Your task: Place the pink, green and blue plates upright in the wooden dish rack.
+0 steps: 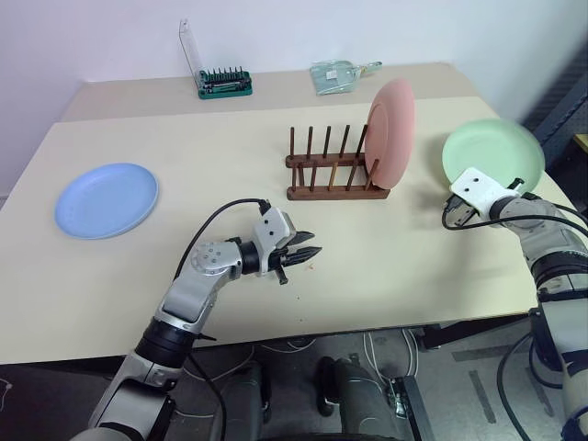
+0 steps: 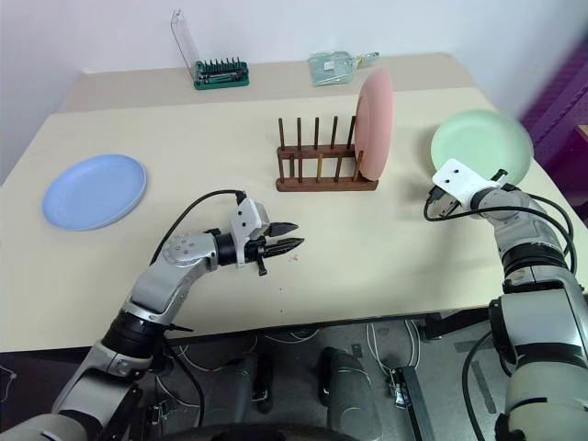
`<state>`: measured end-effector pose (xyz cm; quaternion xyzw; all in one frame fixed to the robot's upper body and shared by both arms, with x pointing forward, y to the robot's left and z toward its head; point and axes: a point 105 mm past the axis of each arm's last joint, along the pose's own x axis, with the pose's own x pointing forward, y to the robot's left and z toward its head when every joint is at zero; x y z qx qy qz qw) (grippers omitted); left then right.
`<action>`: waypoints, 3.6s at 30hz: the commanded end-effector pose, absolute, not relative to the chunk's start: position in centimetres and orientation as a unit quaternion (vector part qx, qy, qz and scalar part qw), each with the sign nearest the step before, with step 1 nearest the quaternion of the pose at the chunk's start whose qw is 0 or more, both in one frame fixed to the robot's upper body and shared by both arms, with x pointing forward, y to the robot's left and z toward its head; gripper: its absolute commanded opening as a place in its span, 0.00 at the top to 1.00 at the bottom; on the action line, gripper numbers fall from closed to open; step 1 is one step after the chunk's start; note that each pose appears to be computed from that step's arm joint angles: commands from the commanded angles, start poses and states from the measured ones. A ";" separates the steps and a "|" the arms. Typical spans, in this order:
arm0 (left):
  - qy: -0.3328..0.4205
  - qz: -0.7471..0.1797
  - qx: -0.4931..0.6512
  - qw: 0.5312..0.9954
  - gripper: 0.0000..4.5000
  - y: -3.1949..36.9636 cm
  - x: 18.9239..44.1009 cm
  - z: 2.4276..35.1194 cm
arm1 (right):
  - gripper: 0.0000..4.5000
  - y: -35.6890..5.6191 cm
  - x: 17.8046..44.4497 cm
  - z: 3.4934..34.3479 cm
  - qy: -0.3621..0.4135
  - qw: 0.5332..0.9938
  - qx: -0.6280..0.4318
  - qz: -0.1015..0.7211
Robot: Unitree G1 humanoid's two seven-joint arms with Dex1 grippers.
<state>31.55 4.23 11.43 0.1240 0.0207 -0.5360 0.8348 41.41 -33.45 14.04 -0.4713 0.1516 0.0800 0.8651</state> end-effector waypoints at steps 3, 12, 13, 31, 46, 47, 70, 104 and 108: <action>-0.002 -0.539 0.134 0.831 0.67 4.1 31.2 12.4 | 0.99 -32.3 41.8 24.6 -0.029 0.917 -0.396 0.042; 0.000 -0.544 0.128 0.829 0.67 3.8 31.1 12.2 | 0.99 -21.3 34.0 39.1 -0.292 0.900 -0.043 0.322; 0.000 -0.545 0.128 0.829 0.67 3.7 31.2 12.3 | 0.99 -20.1 33.0 39.3 -0.291 0.886 -0.031 0.361; -0.078 -0.439 0.077 0.892 0.67 8.4 33.8 16.5 | 0.99 -11.8 37.1 33.8 -0.097 0.834 0.221 0.496; -0.062 -0.452 0.079 0.886 0.67 8.2 32.8 15.9 | 0.94 -13.6 40.2 31.9 -0.061 0.850 0.254 0.457; -0.062 -0.453 0.079 0.886 0.67 8.2 32.9 15.9 | 0.86 -13.7 40.2 31.9 -0.063 0.851 0.256 0.455; -0.100 -0.330 0.111 0.932 0.62 10.3 36.7 17.3 | 0.26 -12.9 38.6 36.9 -0.201 0.892 -0.062 0.401; 0.048 0.309 -0.330 0.891 0.90 34.4 35.7 14.9 | 0.25 -4.0 31.8 25.8 -0.159 0.768 -0.269 0.560; -0.076 0.191 -0.225 0.952 0.99 30.2 38.0 22.9 | 0.25 -3.5 33.0 26.1 -0.186 0.766 -0.322 0.525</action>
